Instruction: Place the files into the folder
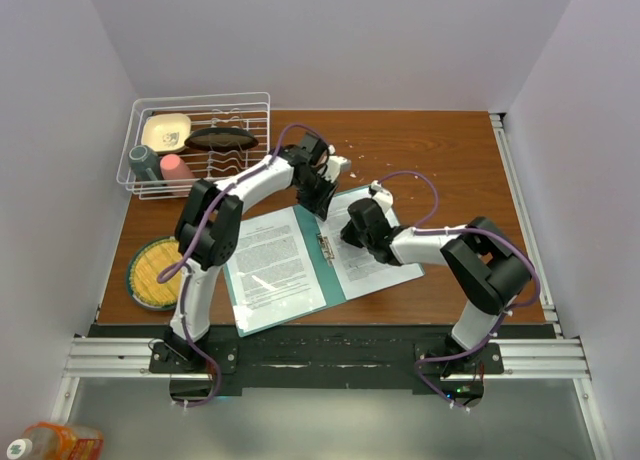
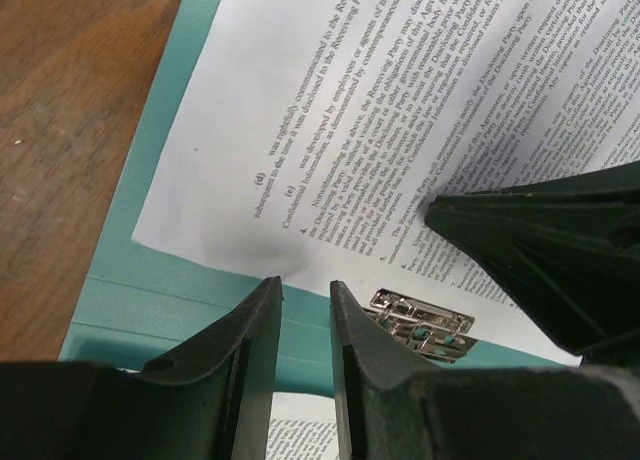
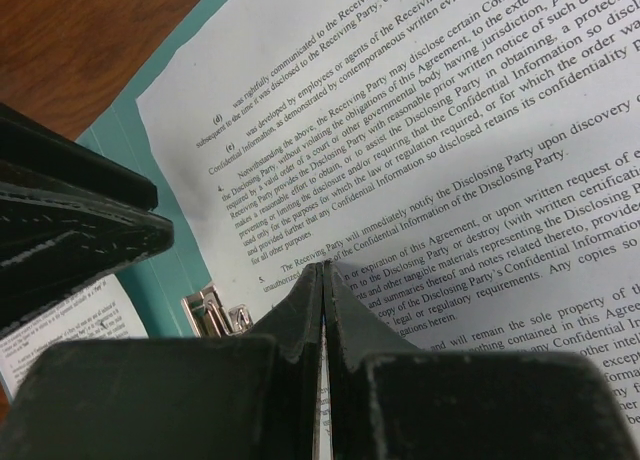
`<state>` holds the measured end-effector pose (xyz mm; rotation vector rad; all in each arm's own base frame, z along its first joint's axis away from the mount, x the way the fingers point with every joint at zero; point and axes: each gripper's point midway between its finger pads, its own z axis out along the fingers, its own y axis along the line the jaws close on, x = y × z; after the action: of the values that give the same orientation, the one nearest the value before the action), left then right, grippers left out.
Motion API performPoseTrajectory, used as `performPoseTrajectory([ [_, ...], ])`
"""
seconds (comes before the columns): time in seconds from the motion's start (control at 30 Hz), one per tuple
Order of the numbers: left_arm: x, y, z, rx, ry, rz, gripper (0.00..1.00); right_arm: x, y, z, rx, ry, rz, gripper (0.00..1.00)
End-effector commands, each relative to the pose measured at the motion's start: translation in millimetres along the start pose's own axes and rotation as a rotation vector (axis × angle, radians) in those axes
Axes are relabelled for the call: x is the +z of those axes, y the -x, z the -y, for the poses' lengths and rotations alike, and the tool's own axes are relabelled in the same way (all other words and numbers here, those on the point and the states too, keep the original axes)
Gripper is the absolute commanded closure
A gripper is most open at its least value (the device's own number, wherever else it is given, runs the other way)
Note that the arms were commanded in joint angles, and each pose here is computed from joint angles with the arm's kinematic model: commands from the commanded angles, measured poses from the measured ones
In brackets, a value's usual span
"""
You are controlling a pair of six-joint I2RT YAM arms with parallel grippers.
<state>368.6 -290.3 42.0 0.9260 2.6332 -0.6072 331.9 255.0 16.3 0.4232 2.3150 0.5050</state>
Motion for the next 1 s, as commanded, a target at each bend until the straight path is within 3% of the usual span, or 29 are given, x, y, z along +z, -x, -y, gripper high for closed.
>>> performPoseTrajectory([
  [0.0, 6.6, 8.9, -2.5, 0.034, 0.076, 0.023, 0.69, -11.6, -75.3, 93.9, -0.122, -0.286, -0.222, 1.0],
  [0.47, 33.1, -29.1, -17.4, 0.103, 0.238, -0.095, 0.69, -15.2, -75.9, 94.4, -0.111, -0.289, -0.2, 1.0],
  [0.57, 33.4, -34.3, -18.1, 0.111, 0.26, -0.107, 0.56, -18.7, -77.3, 99.9, -0.102, -0.303, -0.193, 1.0],
  [0.63, 29.1, -33.8, -16.8, 0.108, 0.267, -0.097, 0.52, -21.8, -80.6, 107.6, -0.104, -0.321, -0.191, 1.0],
  [0.67, 26.7, -32.5, -17.1, 0.105, 0.271, -0.092, 0.39, -22.8, -81.6, 109.2, -0.095, -0.325, -0.189, 1.0],
  [0.73, 18.2, -26.9, -15.5, 0.098, 0.285, -0.07, 0.24, -23.5, -85.4, 113.3, -0.09, -0.325, -0.186, 1.0],
  [0.97, 5.1, -33.9, -14.4, 0.079, 0.305, -0.067, 0.2, -23.4, -96.8, 118.6, -0.083, -0.328, -0.201, 1.0],
])
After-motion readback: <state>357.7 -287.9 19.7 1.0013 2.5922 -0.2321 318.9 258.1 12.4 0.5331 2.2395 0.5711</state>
